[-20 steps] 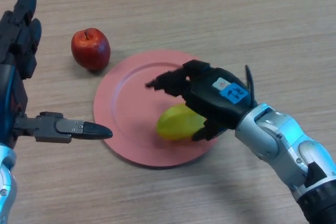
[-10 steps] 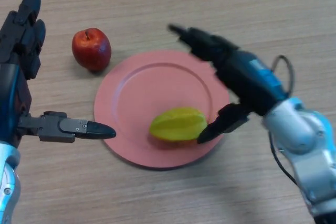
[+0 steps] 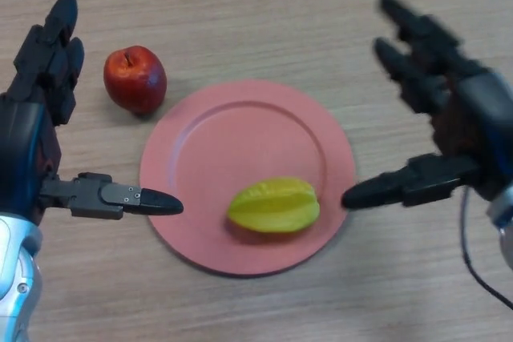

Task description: Pick up the yellow starfruit and place it on the plate

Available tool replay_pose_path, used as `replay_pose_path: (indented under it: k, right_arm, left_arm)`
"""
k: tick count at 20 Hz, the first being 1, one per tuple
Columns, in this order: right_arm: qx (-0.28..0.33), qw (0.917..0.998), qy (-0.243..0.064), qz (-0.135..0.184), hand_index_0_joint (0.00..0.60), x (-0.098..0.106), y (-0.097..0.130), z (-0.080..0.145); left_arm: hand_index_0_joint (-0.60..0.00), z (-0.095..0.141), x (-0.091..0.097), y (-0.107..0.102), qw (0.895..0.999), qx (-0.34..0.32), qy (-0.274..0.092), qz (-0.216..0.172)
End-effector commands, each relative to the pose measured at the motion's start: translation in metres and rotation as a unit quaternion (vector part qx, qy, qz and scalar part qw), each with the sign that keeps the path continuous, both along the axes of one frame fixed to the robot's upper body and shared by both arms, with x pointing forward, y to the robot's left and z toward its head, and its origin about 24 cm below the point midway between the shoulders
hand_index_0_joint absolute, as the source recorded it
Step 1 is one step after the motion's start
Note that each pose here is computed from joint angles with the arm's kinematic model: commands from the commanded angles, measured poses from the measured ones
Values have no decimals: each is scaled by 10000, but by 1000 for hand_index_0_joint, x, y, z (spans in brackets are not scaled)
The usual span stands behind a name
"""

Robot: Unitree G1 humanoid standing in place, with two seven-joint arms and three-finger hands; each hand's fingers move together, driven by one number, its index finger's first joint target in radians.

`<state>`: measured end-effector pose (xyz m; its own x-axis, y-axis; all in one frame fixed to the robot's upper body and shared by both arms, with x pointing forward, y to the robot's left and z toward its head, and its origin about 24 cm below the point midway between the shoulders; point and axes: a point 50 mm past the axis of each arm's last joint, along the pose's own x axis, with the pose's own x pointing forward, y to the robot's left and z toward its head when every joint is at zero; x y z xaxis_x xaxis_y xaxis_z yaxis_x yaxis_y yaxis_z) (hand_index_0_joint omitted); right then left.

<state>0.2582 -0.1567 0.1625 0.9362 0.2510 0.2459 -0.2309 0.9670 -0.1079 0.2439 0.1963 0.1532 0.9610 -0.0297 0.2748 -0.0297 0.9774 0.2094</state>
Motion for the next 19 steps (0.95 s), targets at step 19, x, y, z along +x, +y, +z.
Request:
replay_pose_path:
  k: [19]
  right_arm:
    - [16,9951,-930,-327,0,-30,-17,29]
  left_arm:
    - [0,33,-15,1,9952,280,-935,17]
